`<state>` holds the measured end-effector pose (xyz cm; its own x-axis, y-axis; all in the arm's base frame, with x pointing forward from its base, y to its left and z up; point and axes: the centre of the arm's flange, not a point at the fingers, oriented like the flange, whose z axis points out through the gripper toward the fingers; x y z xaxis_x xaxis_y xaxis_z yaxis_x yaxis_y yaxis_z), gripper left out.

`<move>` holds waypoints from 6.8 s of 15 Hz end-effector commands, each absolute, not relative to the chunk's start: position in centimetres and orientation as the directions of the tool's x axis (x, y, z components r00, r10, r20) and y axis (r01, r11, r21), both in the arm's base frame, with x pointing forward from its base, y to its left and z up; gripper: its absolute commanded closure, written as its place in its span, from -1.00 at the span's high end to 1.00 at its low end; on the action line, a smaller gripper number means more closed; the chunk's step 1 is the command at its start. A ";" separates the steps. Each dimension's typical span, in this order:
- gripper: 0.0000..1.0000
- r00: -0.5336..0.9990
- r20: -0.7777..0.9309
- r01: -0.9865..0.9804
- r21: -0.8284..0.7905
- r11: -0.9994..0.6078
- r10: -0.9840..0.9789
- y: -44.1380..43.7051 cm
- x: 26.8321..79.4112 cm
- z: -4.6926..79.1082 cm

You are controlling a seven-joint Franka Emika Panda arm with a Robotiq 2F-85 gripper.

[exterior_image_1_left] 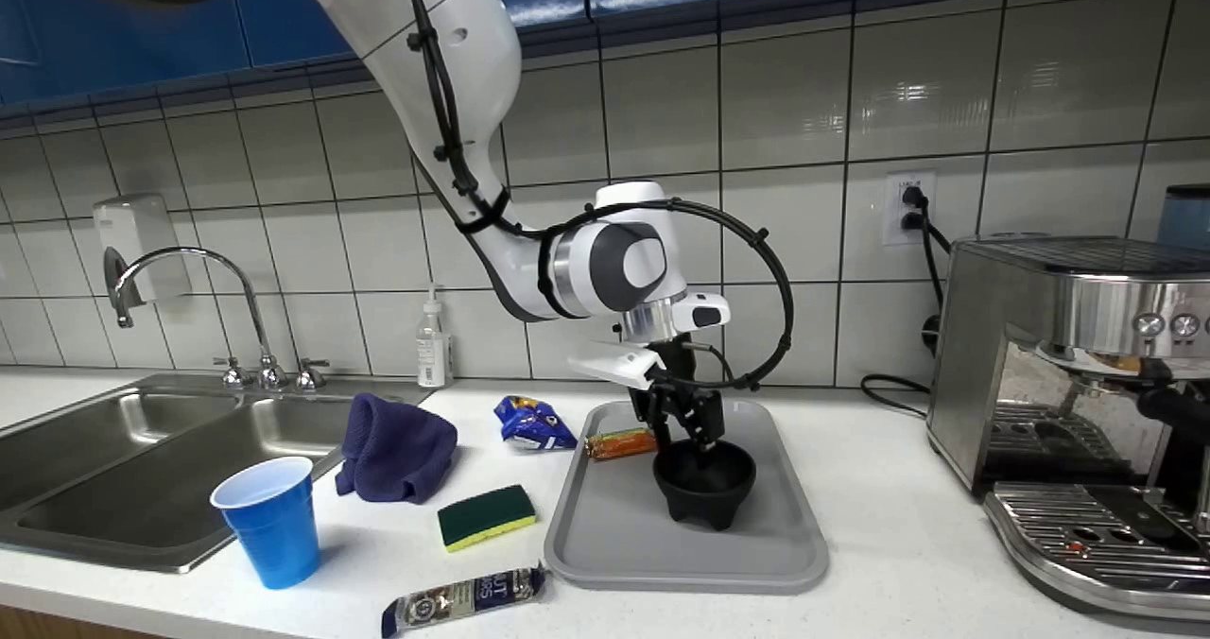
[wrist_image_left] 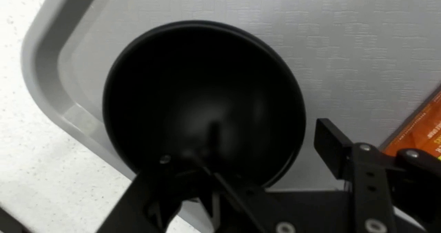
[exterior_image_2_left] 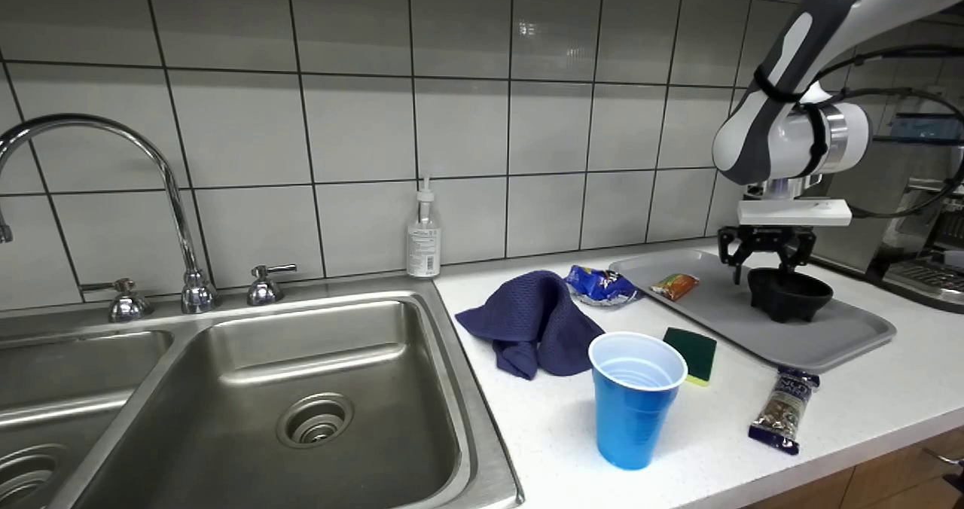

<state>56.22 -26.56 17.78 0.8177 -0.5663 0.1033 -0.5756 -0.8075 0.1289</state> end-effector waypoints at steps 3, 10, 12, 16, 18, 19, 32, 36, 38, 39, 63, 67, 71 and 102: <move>-0.47 0.810 0.112 -0.586 0.135 -0.799 -0.576 -27.4 56.8 18.1; -0.96 0.809 0.118 -0.588 0.138 -0.797 -0.576 -27.6 56.5 18.6; -0.96 0.808 0.119 -0.589 0.140 -0.796 -0.577 -27.7 56.3 18.6; -0.96 0.807 0.118 -0.590 0.147 -0.794 -0.578 -28.2 55.5 20.1; -0.96 0.807 0.119 -0.590 0.149 -0.793 -0.578 -28.5 54.9 21.1; -0.96 0.806 0.122 -0.591 0.151 -0.792 -0.579 -28.7 54.7 21.6; -0.96 0.735 0.110 -0.676 0.185 -0.713 -0.669 -33.9 50.9 23.0; -0.96 0.705 0.107 -0.705 0.203 -0.679 -0.701 -35.7 49.6 22.6; -0.96 0.690 0.107 -0.720 0.210 -0.662 -0.716 -36.5 48.9 22.3; -0.96 0.682 0.106 -0.727 0.213 -0.653 -0.724 -36.8 48.5 22.0; -0.31 0.557 0.085 -0.815 0.246 -0.524 -0.826 -41.2 45.5 18.8; 0.22 0.558 0.098 -0.816 0.242 -0.524 -0.824 -41.2 45.9 19.3; 0.83 0.571 0.111 -0.812 0.227 -0.538 -0.813 -40.9 46.3 20.5; 1.00 0.506 0.139 -0.862 0.107 -0.495 -0.851 -30.6 51.7 21.9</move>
